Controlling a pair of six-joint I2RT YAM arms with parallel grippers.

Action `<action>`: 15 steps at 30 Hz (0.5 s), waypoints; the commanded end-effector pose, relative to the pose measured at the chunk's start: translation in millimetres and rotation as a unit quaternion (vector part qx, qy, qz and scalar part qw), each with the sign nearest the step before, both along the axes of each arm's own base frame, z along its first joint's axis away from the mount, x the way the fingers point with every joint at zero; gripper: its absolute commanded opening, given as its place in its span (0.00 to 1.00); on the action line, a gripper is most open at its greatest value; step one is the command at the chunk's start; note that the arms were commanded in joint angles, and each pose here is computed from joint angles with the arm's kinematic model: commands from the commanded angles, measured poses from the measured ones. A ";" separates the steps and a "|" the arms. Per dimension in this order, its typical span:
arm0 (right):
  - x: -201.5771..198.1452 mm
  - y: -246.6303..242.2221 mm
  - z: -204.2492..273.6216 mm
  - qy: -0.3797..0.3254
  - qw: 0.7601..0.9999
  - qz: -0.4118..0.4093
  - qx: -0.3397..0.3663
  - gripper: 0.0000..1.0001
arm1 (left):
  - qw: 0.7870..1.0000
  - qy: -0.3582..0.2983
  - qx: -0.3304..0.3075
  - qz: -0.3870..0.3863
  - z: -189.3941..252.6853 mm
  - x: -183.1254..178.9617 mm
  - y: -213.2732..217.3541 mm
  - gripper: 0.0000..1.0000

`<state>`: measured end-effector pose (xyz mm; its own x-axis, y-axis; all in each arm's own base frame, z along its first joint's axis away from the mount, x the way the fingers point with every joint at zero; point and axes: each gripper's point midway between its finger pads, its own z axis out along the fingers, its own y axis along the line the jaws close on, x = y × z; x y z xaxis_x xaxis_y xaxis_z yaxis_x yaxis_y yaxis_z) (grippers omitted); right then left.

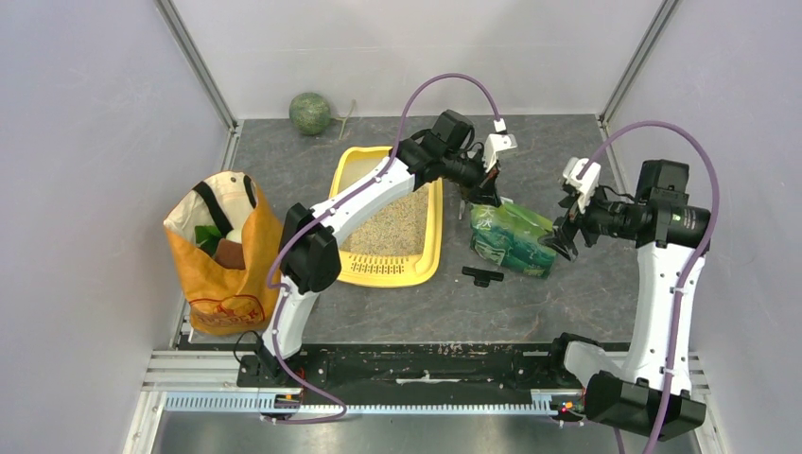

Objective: Fill the litter box with clean litter

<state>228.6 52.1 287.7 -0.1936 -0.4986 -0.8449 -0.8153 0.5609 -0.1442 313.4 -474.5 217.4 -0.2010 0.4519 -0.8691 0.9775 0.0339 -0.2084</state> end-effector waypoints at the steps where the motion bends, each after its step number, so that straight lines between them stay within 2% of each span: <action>1: -5.0 0.7 -10.0 -0.044 0.998 0.032 -0.040 0.97 | 0.999 0.030 -0.025 0.001 26.2 -3.0 0.3 0.02; 3: -1.9 -2.0 -20.7 -0.047 0.997 0.027 -0.050 0.97 | 0.999 0.034 -0.026 0.001 26.7 -3.3 0.1 0.02; 7: 30.0 -17.4 -32.6 -0.086 0.994 -0.018 -0.062 0.96 | 0.999 0.044 -0.031 -0.010 28.8 -9.3 1.2 0.02; 9: 42.4 -18.8 -35.4 -0.100 0.993 -0.027 -0.051 0.89 | 0.998 0.044 -0.031 -0.011 29.3 -10.6 1.4 0.02; 15: 64.3 -15.3 -47.8 -0.041 0.998 -0.041 0.011 0.43 | 0.998 0.040 -0.038 -0.008 37.3 -11.9 3.0 0.02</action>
<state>266.9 36.8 227.3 -0.1757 -0.5231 -0.8340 -0.7701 0.6008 -0.2146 308.4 -473.0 219.1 -0.2499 0.4481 -0.8583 0.9640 0.0319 -0.2640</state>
